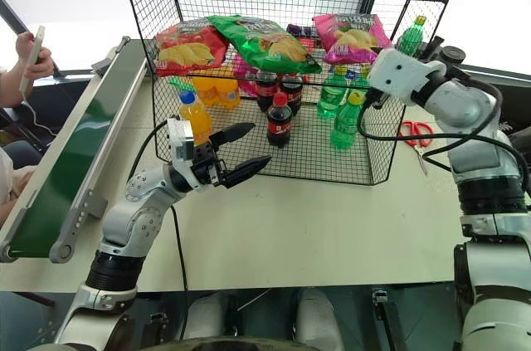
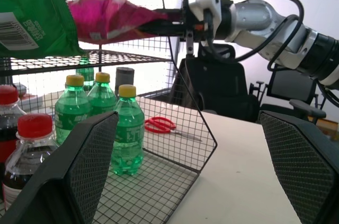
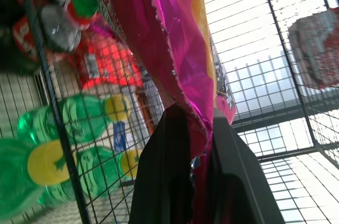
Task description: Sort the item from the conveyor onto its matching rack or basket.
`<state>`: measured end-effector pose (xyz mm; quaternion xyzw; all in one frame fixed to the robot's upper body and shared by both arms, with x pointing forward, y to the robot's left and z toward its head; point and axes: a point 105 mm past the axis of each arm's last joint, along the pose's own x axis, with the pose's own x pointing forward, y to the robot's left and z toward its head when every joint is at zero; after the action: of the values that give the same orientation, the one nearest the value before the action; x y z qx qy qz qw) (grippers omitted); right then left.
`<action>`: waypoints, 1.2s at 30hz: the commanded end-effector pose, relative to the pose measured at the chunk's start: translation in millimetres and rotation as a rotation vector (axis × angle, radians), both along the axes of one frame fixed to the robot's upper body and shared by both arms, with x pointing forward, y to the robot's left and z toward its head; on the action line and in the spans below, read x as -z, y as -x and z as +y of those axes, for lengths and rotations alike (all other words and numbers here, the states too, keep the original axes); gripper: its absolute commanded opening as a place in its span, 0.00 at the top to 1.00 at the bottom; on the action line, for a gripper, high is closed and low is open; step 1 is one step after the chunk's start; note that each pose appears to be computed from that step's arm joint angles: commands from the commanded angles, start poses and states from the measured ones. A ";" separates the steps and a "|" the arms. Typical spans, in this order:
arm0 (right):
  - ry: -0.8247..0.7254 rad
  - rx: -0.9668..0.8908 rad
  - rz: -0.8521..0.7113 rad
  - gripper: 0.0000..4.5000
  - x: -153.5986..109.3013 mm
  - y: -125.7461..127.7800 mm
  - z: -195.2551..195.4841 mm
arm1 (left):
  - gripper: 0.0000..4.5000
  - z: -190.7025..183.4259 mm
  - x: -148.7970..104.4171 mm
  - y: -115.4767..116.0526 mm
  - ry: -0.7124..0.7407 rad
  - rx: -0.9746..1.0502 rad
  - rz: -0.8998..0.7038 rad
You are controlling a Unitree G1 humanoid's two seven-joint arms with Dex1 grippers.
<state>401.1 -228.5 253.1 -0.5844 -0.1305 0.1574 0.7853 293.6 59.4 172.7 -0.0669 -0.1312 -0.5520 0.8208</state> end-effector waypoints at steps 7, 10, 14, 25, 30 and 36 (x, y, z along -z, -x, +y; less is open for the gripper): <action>-0.099 0.000 -0.048 0.76 -23.3 -6.6 -7.7 | 0.00 -0.6 -7.4 7.4 0.007 -0.005 -0.043; -0.123 -0.020 0.001 0.44 -23.1 -2.5 -10.1 | 0.00 -1.3 -6.5 7.8 0.006 -0.005 -0.040; -0.186 -0.062 0.064 0.03 -29.2 5.6 -12.0 | 0.00 -2.7 -5.1 7.7 0.005 -0.003 -0.037; -0.355 -0.298 0.313 0.01 -7.3 41.0 16.0 | 0.00 -1.9 -2.3 7.6 -0.017 -0.004 -0.050; -0.560 -0.441 0.364 0.01 -20.9 73.6 29.0 | 0.00 12.9 -0.2 5.8 -0.040 -0.049 -0.042; -0.810 -0.451 0.483 0.01 -5.4 125.2 15.3 | 0.00 73.4 0.6 4.0 -0.137 -0.190 0.005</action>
<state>292.3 -219.5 246.8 -0.1588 -0.0952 0.3778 0.9072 294.4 125.4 155.3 -0.0043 -0.0718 -0.4818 0.8733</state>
